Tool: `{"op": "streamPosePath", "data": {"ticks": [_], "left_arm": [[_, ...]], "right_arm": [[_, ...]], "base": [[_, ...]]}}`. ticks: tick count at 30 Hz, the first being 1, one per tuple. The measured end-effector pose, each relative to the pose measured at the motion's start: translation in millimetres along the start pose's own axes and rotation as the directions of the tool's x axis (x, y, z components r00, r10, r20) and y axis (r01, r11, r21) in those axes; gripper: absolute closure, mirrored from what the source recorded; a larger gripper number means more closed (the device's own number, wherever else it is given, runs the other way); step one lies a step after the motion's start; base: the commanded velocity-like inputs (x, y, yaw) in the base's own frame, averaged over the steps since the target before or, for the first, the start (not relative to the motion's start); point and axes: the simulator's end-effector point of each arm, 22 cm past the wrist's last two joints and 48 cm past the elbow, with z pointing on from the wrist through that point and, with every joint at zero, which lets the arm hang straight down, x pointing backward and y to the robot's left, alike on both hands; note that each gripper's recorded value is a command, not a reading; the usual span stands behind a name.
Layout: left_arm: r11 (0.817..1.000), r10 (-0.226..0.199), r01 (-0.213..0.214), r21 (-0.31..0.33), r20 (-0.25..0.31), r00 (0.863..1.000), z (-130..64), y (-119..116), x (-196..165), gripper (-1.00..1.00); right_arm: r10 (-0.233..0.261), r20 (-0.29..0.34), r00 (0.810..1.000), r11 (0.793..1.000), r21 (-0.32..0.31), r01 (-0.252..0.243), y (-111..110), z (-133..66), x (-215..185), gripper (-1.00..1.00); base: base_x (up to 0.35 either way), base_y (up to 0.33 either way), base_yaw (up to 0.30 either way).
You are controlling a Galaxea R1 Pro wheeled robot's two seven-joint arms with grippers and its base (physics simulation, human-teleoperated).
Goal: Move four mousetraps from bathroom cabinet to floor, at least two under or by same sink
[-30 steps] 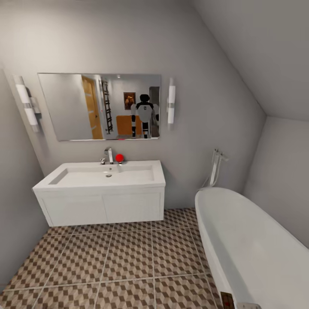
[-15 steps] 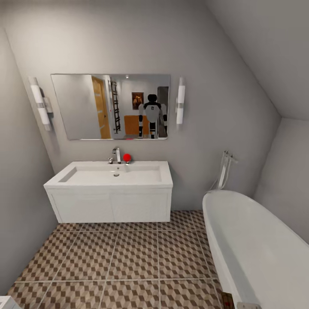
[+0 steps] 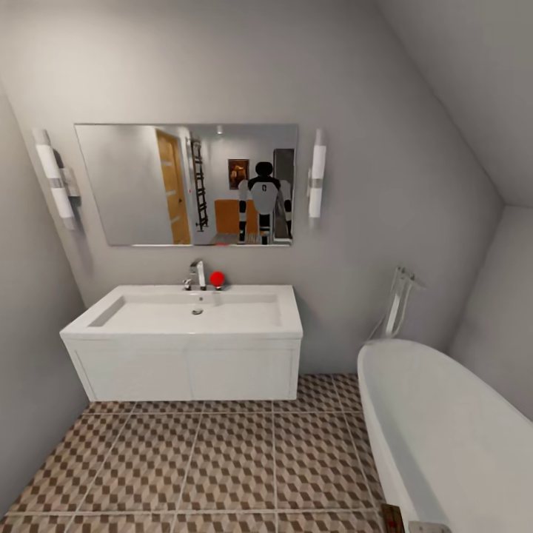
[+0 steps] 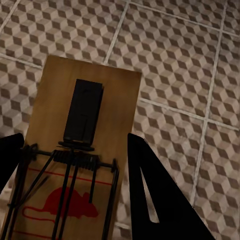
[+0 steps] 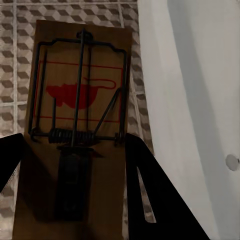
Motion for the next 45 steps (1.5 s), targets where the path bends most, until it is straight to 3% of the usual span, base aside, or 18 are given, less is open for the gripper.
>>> {"op": "streamPosePath", "data": {"ticks": [9,33,45], "left_arm": [[1.000,0.000,0.000,-0.001,0.000,1.000,0.1,0.1,-0.1,1.00],[1.000,0.000,0.000,0.000,0.000,1.000,0.3,-0.2,-0.1,1.00],[1.000,0.001,-0.001,-0.002,-0.001,1.000,0.2,1.2,-0.1,1.00]], "right_arm": [[0.000,0.000,1.000,1.000,0.000,0.000,0.0,0.2,0.0,1.00],[-0.003,-0.002,1.000,1.000,0.001,0.003,-0.2,0.3,0.3,1.00],[-0.005,-0.001,1.000,1.000,0.000,0.005,0.0,0.0,0.3,1.00]], "base": [[0.274,0.000,0.074],[0.021,0.000,0.001],[0.291,0.000,0.000]]}}
